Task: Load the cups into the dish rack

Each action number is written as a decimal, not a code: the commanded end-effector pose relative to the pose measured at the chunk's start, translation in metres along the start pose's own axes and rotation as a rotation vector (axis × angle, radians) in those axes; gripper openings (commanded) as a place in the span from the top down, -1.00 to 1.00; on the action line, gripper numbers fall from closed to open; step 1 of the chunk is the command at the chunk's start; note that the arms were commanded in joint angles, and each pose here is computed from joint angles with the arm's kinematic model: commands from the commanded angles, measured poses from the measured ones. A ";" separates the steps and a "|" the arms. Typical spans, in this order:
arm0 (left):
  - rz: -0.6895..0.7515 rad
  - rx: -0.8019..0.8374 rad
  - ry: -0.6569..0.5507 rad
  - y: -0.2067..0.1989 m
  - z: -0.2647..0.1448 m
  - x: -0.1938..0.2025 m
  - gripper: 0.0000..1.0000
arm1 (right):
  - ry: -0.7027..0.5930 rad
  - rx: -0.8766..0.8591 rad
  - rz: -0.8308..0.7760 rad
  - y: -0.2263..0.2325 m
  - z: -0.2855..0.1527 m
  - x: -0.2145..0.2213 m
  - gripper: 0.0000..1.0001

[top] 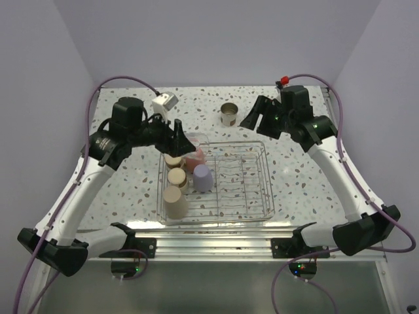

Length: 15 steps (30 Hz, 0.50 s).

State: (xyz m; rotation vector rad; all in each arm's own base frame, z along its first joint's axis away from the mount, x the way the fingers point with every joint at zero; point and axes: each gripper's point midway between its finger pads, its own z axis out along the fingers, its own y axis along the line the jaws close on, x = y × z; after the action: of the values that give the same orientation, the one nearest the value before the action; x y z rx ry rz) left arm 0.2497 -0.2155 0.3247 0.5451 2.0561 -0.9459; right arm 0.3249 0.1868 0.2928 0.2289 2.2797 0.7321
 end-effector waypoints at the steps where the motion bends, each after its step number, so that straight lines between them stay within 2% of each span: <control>1: 0.083 -0.001 0.090 -0.017 -0.012 0.023 1.00 | -0.011 0.037 -0.050 -0.010 -0.012 0.001 -0.43; 6: 0.083 0.038 0.233 -0.035 0.000 0.075 1.00 | 0.013 0.034 -0.026 -0.016 -0.008 0.015 -0.41; 12: 0.114 0.016 0.362 -0.051 0.026 0.125 1.00 | 0.028 0.053 -0.037 -0.023 -0.006 0.020 -0.39; 15: 0.137 -0.042 0.415 -0.045 0.038 0.145 1.00 | 0.027 0.064 -0.045 -0.026 -0.006 0.020 -0.38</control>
State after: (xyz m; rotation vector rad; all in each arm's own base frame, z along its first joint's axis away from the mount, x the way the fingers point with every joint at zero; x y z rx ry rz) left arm 0.1470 -0.2634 0.2280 0.9457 2.3268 -0.8572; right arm 0.3110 0.1783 0.2605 0.2191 2.3636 0.6721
